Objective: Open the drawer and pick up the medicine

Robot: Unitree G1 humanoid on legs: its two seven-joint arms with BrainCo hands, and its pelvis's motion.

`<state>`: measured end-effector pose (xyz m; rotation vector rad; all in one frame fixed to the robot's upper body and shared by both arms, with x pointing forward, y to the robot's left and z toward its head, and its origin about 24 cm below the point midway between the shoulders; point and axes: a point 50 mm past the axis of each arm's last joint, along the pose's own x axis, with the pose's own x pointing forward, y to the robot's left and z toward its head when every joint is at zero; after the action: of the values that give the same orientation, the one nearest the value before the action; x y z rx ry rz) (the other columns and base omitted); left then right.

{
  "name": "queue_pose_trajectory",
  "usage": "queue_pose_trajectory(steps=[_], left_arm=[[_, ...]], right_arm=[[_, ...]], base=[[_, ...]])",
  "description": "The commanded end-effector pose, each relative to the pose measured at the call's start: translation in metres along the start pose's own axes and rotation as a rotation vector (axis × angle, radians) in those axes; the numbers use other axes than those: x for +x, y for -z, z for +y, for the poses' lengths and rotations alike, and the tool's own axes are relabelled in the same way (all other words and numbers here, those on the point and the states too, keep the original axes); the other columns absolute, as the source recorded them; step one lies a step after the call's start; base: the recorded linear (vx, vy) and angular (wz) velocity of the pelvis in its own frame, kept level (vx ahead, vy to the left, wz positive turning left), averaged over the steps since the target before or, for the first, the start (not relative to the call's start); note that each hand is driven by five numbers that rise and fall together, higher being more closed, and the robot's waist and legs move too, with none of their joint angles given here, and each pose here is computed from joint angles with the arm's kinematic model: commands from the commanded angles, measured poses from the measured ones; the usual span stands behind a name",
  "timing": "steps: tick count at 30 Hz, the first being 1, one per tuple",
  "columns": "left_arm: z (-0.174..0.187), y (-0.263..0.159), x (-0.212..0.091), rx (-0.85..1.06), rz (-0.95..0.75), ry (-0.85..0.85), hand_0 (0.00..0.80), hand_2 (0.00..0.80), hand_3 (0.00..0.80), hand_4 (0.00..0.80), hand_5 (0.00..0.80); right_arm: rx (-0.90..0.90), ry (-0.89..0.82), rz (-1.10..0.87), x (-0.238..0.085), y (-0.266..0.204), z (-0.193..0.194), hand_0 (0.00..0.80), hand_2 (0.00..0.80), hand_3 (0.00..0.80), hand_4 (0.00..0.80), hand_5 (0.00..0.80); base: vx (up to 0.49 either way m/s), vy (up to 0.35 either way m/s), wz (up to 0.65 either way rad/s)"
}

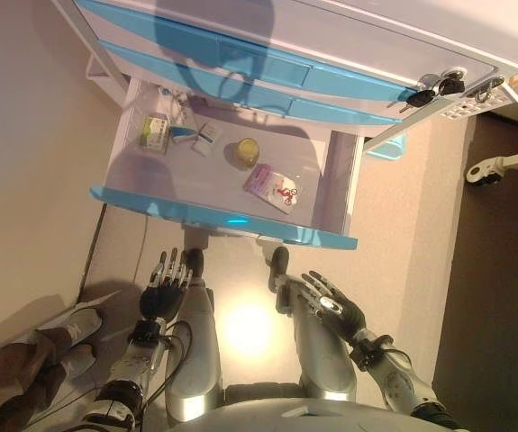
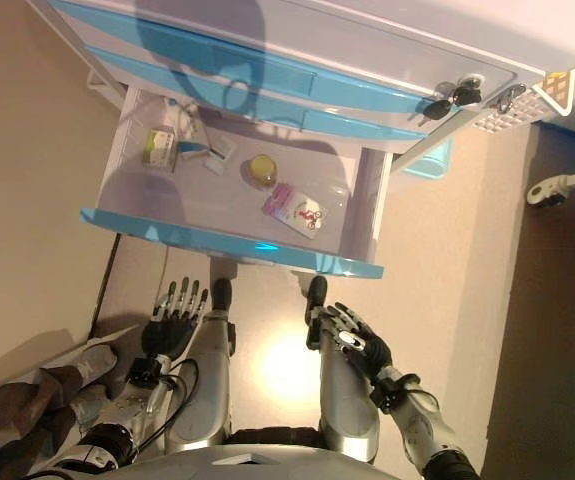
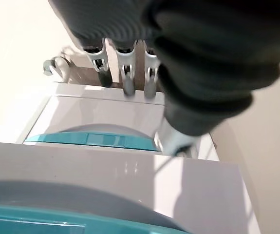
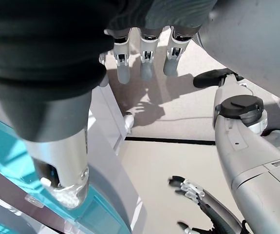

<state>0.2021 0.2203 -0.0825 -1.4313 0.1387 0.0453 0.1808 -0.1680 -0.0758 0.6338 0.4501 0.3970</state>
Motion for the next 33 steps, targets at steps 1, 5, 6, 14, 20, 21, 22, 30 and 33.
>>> queue_pose_trajectory(steps=[1,5,6,14,20,21,22,30,33], left_arm=[[0.017,0.019,-0.021,-0.031,0.079,-0.109,0.000,0.000,0.000,0.000,0.000],[0.021,0.015,-0.018,-0.014,0.084,-0.206,0.000,0.000,0.000,0.000,0.000],[0.022,0.013,-0.018,-0.006,0.086,-0.230,0.000,0.000,0.000,0.000,0.000],[0.034,-0.007,-0.025,0.122,0.079,-0.404,0.000,0.000,0.000,0.000,0.000],[0.048,-0.022,-0.053,0.335,0.104,-0.507,0.000,0.000,0.000,0.000,0.000],[0.048,-0.025,-0.058,0.391,0.108,-0.518,0.000,0.000,0.000,0.000,0.000],[0.049,-0.029,-0.066,0.443,0.101,-0.523,0.000,0.000,0.000,0.000,0.000],[0.055,-0.043,-0.121,0.535,0.070,-0.574,0.000,0.000,0.000,0.000,0.000],[0.057,-0.046,-0.138,0.548,0.053,-0.606,0.000,0.000,0.000,0.000,0.000]], right_arm=[[0.007,0.003,0.065,-0.029,0.020,-0.002,0.000,0.000,0.000,0.000,0.000],[0.003,0.010,0.078,-0.030,0.019,-0.004,0.000,0.000,0.000,0.000,0.000],[-0.004,0.010,0.084,-0.030,0.019,-0.004,0.000,0.000,0.000,0.000,0.000],[-0.073,0.349,0.147,-0.046,0.021,-0.037,0.000,0.000,0.000,0.000,0.000],[0.000,0.636,0.040,-0.067,0.003,-0.065,0.000,0.000,0.000,0.000,0.000],[0.009,0.677,-0.007,-0.072,-0.005,-0.068,0.000,0.000,0.000,0.000,0.000],[0.003,0.722,-0.054,-0.078,-0.014,-0.071,0.000,0.000,0.000,0.000,0.000],[-0.073,0.902,-0.391,-0.132,-0.072,-0.087,0.000,0.000,0.000,0.000,0.000],[-0.284,0.924,-0.583,-0.153,-0.121,-0.077,0.000,0.000,0.000,0.000,0.000]], base=[[0.009,0.037,-0.01],[0.019,0.035,-0.02],[0.025,0.024,-0.04],[0.021,0.011,-0.02],[0.029,0.000,0.01],[0.053,0.009,0.03],[0.062,0.011,0.03],[0.062,0.005,0.04],[0.056,0.039,0.03]])
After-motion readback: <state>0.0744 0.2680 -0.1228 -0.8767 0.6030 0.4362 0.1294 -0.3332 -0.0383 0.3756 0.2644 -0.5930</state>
